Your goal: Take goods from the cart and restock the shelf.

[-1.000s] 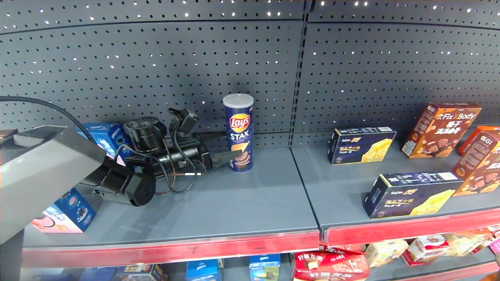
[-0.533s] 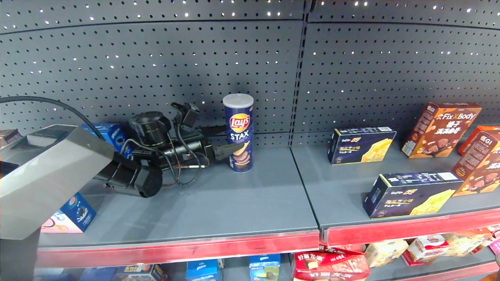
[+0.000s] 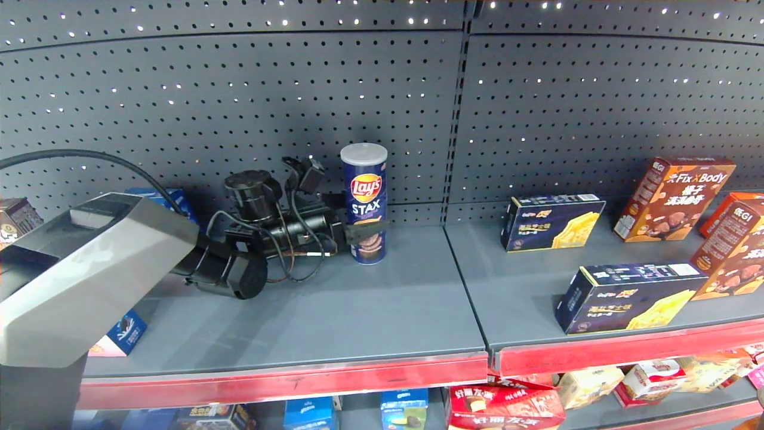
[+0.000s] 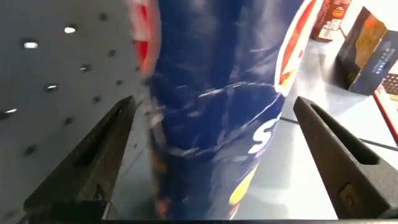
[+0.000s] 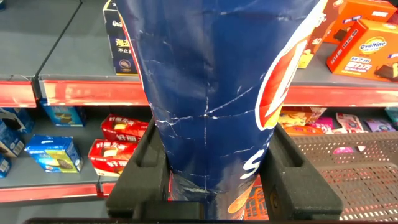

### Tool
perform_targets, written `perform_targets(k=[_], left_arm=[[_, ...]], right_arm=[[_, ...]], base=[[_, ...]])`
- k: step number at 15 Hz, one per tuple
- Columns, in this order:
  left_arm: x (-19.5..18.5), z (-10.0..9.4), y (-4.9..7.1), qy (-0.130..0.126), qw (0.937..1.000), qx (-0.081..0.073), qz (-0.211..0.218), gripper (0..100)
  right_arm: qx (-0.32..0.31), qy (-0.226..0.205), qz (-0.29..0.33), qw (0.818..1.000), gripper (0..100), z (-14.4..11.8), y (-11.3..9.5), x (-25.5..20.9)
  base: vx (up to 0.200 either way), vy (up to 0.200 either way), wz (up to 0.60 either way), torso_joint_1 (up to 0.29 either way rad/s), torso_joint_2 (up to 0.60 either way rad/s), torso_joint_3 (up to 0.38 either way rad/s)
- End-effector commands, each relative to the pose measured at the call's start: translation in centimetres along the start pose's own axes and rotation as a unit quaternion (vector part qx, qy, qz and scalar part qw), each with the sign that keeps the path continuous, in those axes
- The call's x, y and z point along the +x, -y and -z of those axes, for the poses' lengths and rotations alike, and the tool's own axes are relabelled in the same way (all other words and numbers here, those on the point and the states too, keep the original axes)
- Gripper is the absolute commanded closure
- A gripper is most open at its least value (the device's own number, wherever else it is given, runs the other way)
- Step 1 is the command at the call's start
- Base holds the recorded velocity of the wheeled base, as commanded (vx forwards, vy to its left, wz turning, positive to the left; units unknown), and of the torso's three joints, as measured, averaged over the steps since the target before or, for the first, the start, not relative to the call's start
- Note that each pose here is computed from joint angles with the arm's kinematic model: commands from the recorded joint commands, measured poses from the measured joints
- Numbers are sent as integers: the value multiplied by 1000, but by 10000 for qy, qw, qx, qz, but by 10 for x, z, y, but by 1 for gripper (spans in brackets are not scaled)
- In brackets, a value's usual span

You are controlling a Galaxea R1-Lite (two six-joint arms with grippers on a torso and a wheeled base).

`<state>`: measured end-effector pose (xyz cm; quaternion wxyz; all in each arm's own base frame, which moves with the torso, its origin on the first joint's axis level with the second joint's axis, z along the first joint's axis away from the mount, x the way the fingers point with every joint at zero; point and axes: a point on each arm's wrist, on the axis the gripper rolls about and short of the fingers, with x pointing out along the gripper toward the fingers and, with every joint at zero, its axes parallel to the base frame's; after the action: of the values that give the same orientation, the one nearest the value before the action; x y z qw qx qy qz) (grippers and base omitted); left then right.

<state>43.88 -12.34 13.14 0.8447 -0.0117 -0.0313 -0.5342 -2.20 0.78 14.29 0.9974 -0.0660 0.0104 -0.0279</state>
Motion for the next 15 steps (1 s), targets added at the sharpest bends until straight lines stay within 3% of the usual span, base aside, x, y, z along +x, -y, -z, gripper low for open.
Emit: perform_targets(k=[1, 2, 3, 7, 10, 14, 15], left_arm=[[3, 3, 0, -13, 10000, -20, 23, 0], [3, 6, 0, -33, 10000, -44, 22, 0], [3, 8, -1, -42, 10000, -48, 21, 100], [6, 8, 4, -119, 9998, -154, 62, 100], [-3, -12, 14, -64, 9999, -80, 35, 100], [-41, -47, 63, -107, 9995, -117, -283, 100], [-45, -51, 71, -90, 9991, -106, -389, 100]], right_arm=[[0, 2, -1, 10000, 100, 0, 0, 0], [1, -6, -2, 10000, 100, 0, 0, 0], [1, -6, -2, 10000, 100, 0, 0, 0], [5, -28, -5, 10000, 100, 2, 0, 0], [6, -35, -14, 10000, 100, 2, 0, 1], [10, -64, -25, 10000, 100, 2, 0, 1], [8, -50, -16, 10000, 100, 2, 0, 1]], base=[[0, 0, 0, 0, 0, 0], [0, 0, 0, 0, 0, 0], [0, 0, 0, 0, 0, 0], [0, 0, 0, 0, 0, 0], [0, 0, 0, 0, 0, 0], [0, 0, 0, 0, 0, 0], [0, 0, 0, 0, 0, 0]])
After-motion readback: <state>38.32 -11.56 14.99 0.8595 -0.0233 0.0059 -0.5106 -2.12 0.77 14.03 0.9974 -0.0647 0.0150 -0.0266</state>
